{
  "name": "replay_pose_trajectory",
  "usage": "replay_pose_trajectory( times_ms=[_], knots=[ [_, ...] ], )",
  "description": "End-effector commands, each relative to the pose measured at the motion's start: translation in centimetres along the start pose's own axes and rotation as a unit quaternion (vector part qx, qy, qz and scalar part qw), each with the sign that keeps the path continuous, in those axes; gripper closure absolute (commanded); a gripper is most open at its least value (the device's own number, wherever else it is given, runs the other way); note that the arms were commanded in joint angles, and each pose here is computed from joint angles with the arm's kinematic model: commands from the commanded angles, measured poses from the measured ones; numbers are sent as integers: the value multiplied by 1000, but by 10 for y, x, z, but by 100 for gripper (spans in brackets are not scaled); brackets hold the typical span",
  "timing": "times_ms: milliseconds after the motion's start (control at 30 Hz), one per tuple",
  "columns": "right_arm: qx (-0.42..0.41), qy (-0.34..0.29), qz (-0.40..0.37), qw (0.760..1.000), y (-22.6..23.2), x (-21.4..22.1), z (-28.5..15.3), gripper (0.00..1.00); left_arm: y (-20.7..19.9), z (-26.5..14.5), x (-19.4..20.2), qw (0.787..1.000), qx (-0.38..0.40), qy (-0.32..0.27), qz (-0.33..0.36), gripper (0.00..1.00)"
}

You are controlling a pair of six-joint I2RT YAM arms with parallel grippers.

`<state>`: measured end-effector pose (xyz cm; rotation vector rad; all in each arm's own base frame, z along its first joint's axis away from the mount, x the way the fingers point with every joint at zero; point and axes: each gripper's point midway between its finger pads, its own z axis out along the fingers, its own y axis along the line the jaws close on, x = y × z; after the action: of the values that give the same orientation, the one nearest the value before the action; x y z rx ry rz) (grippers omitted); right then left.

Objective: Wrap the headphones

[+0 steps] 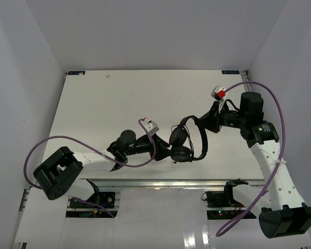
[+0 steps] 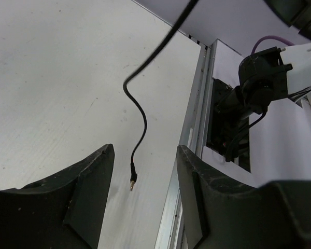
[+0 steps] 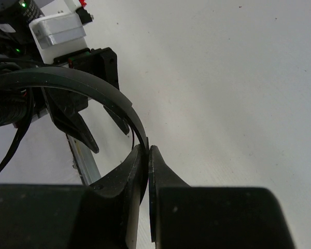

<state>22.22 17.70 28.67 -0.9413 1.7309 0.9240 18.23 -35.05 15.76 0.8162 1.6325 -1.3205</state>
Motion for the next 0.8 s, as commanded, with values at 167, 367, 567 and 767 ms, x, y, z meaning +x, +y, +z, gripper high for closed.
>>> replay_pose_trajectory(
  times_ms=[167, 367, 567, 767],
  knots=[
    [-19, -23, 13, 999, 6, -22, 1, 92, -1, 6, 16, 999, 15, -36, -17, 28],
    [-19, -22, 19, 999, 4, -21, 2, 92, 11, 34, 20, 999, -18, -28, 10, 24],
    [-21, -23, 20, 999, 6, -20, 2, 92, 39, 45, 16, 992, -107, -43, 52, 35],
    [-21, -22, 18, 999, 5, -19, 2, 92, 10, 40, 13, 993, -65, -40, 89, 33]
  ],
)
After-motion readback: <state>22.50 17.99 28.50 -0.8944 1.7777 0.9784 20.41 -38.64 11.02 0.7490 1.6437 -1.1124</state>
